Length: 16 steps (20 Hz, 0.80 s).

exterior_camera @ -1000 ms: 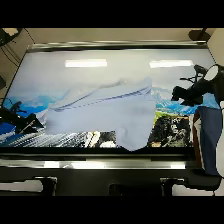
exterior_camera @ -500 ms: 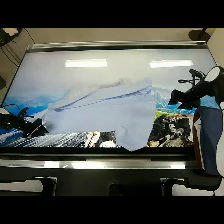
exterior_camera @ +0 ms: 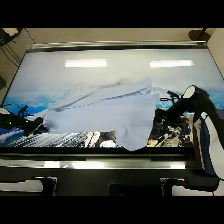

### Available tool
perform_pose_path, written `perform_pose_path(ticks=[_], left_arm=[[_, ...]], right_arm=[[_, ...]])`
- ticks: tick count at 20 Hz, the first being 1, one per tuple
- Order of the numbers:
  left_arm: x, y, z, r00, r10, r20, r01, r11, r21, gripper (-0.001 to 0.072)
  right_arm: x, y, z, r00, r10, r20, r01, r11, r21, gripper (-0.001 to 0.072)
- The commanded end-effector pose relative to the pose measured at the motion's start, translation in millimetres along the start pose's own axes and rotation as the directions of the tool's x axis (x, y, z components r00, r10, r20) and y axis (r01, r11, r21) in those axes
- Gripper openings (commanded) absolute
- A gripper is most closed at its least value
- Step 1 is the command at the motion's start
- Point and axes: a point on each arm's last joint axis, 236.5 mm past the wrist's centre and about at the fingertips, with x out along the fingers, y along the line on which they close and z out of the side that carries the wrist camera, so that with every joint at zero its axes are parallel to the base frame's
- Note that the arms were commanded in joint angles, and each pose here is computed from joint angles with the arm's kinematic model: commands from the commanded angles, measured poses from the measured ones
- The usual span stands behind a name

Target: Fold the shirts.

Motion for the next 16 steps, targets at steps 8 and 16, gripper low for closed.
perform_pose_path(ticks=[8, 16], left_arm=[[-12.5, -13.8, -6.0, 0.999, -0.039, -0.01, 0.039, 0.998, 0.054, 0.0042], [-358.4, -183.8, 51.5, 0.508, -0.258, 0.822, -0.069, 0.939, 0.338, 0.0039]], right_arm=[[43.5, 33.8, 31.0, 0.976, 0.176, 0.131, -0.19, 0.976, 0.105, 0.0047], [-342.6, 127.7, 99.6, 0.409, 0.228, 0.884, 0.213, 0.918, -0.335, 0.0043]])
